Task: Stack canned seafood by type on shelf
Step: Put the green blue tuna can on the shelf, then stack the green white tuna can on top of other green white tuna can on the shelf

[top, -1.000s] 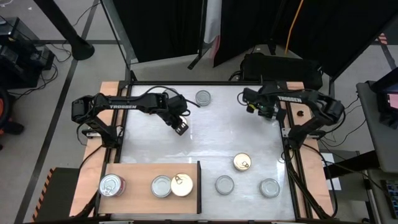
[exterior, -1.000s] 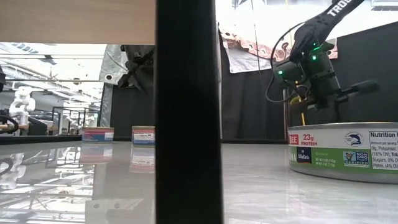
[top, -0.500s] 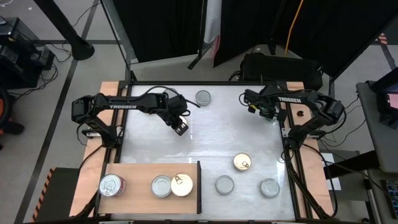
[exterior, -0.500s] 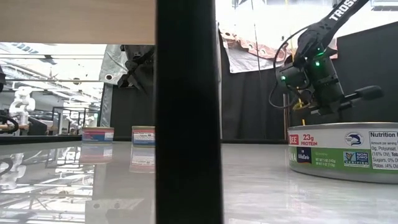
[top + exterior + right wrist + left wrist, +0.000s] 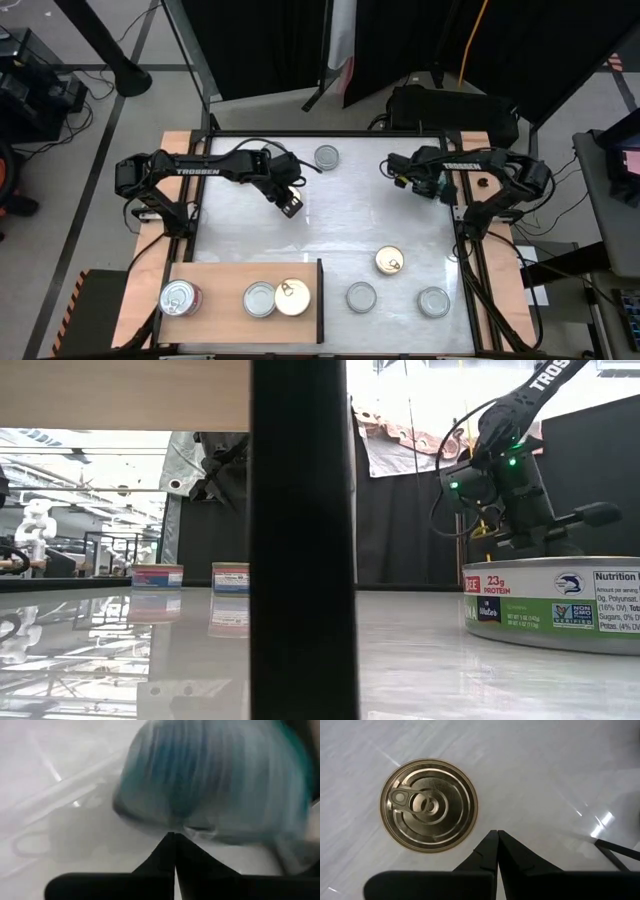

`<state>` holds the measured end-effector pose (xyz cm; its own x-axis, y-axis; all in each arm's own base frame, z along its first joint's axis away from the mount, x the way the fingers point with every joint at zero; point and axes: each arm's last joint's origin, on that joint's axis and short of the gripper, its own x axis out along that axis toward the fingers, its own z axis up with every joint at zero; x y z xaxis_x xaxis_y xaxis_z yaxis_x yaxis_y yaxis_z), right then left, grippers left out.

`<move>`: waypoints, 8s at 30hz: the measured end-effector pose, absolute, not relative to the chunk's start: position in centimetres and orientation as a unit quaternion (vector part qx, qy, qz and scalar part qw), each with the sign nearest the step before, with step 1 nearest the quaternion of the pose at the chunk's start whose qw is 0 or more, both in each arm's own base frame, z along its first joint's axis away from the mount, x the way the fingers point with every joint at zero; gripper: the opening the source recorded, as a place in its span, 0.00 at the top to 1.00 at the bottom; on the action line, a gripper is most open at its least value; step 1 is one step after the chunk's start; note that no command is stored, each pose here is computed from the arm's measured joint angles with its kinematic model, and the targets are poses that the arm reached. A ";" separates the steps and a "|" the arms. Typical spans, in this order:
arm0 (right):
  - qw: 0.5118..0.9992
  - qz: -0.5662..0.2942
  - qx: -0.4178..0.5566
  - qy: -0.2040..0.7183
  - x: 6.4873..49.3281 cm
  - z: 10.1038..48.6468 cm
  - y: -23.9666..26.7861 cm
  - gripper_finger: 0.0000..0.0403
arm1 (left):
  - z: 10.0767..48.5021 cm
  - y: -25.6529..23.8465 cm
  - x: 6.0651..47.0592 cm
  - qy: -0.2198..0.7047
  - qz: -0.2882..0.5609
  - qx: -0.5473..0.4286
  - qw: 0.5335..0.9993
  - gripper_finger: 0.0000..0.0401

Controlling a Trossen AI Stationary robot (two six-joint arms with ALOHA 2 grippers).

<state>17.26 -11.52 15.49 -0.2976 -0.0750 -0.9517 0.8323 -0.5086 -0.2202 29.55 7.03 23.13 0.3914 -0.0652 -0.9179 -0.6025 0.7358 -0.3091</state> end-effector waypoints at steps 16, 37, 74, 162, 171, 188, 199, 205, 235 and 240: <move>0.362 -0.684 0.488 0.403 19.5 14.7 -9.5 1.00 | 23.1 8.3 29.1 0.524 0.189 -0.306 0.772 0.97; 0.547 -0.380 0.297 0.684 18.2 26.5 -14.3 0.29 | 23.3 8.5 29.1 0.520 0.167 -0.310 0.778 0.97; 0.482 -0.339 0.326 0.739 14.4 17.7 -13.1 0.71 | 21.5 11.2 27.7 0.565 0.236 -0.340 0.714 0.97; 0.899 0.083 0.429 0.032 28.6 44.3 -2.0 0.20 | 40.3 0.2 12.4 0.344 -0.225 -0.543 0.732 0.64; 0.899 0.038 0.435 0.023 29.0 43.9 -2.3 0.19 | 36.4 -1.9 10.8 0.491 -0.219 -0.497 0.681 0.64; 0.895 0.033 0.445 0.026 29.4 43.6 -2.3 0.19 | 31.1 -6.9 17.2 0.577 -0.307 -0.380 0.654 0.64; 0.892 0.033 0.450 0.027 29.4 43.6 -2.3 0.19 | 28.5 -9.2 19.3 0.630 -0.305 -0.337 0.630 0.62; 0.892 0.032 0.450 0.027 29.4 43.6 -2.4 0.19 | 27.8 -9.6 19.8 0.635 -0.306 -0.319 0.633 0.57; 0.806 -0.217 0.529 0.152 29.4 37.1 -11.8 0.42 | 37.2 -3.8 17.1 0.509 -0.010 -0.336 0.792 0.22; 0.799 -0.242 0.509 0.209 30.6 32.5 -17.6 0.59 | 38.8 -1.7 18.2 0.406 0.075 -0.333 0.848 0.22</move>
<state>30.62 -17.57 32.52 0.7955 -0.1742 -0.5804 0.5995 0.3654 0.7121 18.18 -1.74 38.81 0.6588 -0.1428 -0.7386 -0.3974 0.7675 -0.5029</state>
